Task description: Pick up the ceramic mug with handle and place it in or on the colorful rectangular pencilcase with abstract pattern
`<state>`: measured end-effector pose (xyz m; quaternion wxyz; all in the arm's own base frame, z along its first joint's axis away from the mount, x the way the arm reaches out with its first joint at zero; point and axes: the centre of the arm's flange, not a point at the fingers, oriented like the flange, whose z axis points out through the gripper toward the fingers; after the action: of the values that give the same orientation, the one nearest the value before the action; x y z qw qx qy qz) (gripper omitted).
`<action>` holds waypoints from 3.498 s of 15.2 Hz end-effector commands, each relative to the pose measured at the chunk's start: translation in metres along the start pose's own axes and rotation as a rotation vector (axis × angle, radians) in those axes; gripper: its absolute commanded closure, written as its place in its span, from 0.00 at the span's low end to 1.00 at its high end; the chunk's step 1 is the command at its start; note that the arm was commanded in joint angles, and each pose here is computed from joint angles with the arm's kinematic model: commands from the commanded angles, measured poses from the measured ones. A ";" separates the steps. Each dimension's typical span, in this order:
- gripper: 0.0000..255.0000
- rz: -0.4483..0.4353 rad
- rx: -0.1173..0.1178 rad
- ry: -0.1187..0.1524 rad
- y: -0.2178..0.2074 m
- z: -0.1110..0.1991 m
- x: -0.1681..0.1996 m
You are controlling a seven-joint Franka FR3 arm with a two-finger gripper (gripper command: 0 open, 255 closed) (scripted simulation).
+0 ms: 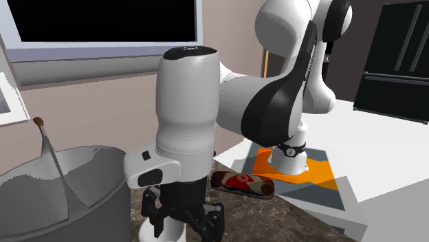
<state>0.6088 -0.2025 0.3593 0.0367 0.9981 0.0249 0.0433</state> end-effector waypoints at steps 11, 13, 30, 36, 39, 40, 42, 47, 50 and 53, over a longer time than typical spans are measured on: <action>1.00 0.000 0.000 0.000 0.000 0.000 0.000; 1.00 0.000 0.000 0.000 0.000 0.000 0.000; 1.00 0.000 0.000 0.000 0.007 -0.089 0.008; 1.00 0.000 0.000 0.000 0.009 -0.120 0.010; 1.00 0.000 0.000 0.000 -0.004 -0.130 -0.026; 1.00 0.000 0.000 0.000 -0.009 -0.133 -0.038; 1.00 0.000 0.000 0.000 -0.018 -0.139 -0.062; 1.00 0.000 0.000 0.000 -0.041 -0.154 -0.122; 1.00 0.000 0.000 0.000 -0.054 -0.163 -0.158; 1.00 0.000 0.000 0.000 -0.068 -0.172 -0.194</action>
<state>0.4146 -0.1335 0.5057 0.0364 0.9981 0.0248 0.0434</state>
